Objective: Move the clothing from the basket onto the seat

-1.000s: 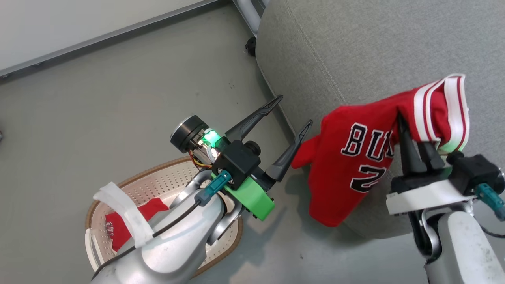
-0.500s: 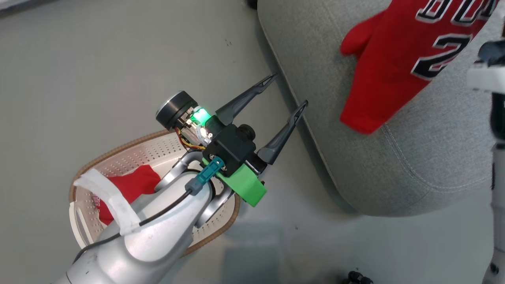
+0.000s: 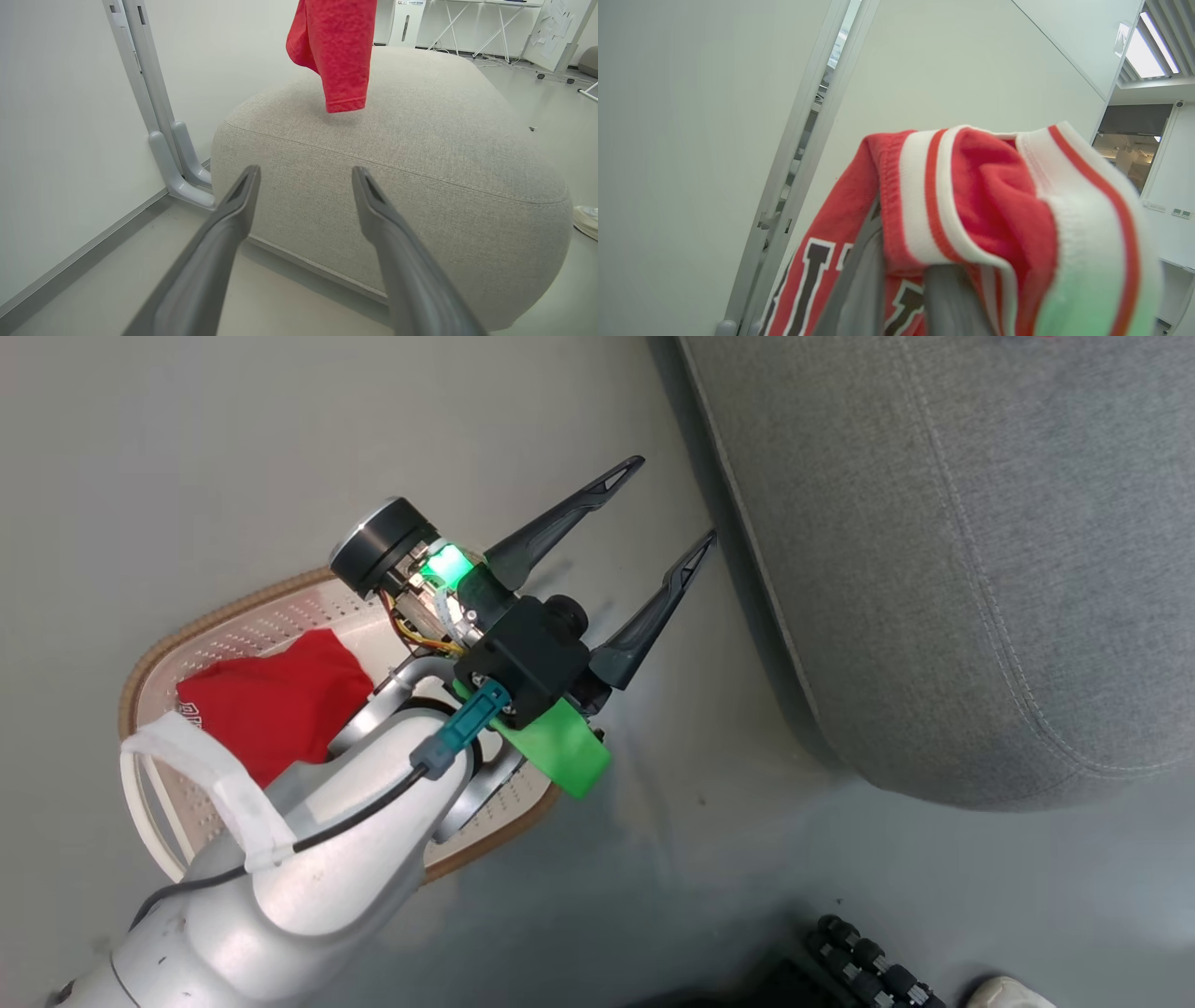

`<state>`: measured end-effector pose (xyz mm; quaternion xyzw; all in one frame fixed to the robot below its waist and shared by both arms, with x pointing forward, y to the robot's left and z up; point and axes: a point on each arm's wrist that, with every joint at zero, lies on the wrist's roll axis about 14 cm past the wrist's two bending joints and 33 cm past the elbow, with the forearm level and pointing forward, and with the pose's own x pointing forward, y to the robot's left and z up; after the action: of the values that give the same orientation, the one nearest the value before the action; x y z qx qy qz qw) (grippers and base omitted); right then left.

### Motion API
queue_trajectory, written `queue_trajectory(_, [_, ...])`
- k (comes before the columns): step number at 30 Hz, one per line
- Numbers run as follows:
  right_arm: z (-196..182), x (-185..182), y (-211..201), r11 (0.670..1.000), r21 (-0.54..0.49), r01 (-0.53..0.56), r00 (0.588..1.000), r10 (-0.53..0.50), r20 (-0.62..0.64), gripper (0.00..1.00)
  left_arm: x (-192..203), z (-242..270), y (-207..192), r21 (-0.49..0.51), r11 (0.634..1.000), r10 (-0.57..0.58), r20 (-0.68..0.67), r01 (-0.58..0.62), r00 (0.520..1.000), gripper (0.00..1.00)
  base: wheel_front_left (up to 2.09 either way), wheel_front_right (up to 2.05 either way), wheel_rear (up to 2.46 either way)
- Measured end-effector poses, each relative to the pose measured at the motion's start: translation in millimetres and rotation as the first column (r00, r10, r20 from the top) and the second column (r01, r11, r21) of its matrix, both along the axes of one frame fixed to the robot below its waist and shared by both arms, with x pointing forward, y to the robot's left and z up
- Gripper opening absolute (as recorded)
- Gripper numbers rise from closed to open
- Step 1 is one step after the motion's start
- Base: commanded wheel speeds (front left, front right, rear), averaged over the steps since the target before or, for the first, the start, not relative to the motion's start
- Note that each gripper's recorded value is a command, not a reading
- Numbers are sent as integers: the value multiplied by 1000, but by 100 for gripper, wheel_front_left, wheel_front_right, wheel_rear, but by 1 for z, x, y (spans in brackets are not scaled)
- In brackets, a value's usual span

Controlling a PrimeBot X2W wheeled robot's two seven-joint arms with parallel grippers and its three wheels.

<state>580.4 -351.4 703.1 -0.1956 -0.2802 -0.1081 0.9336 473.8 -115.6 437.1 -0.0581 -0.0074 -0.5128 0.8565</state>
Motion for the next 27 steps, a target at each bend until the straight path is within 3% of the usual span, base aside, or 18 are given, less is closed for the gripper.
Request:
queue_trajectory(5, [-21, 22, -12, 1000, 3, 28, 998, -28, -51, 0, 4, -21, 5, 8, 1000, 8, -39, -8, 999, 100, 0, 0, 0])
queue_trajectory(11, [-92, 37, -17, 996, 57, 64, 978, -51, -204, 0, 8, -38, 13, 26, 999, 29, -66, -27, 997, 100, 0, 0, 0])
queue_trajectory(20, [-215, 16, -25, 972, 154, 175, 884, -86, -459, 0, 12, -47, 24, 45, 998, 56, -75, -53, 996, 100, 0, 0, 0])
queue_trajectory(27, [-263, 4, -27, 954, 187, 235, 821, -91, -564, 0, 13, -48, 29, 52, 996, 69, -77, -65, 995, 100, 0, 0, 0])
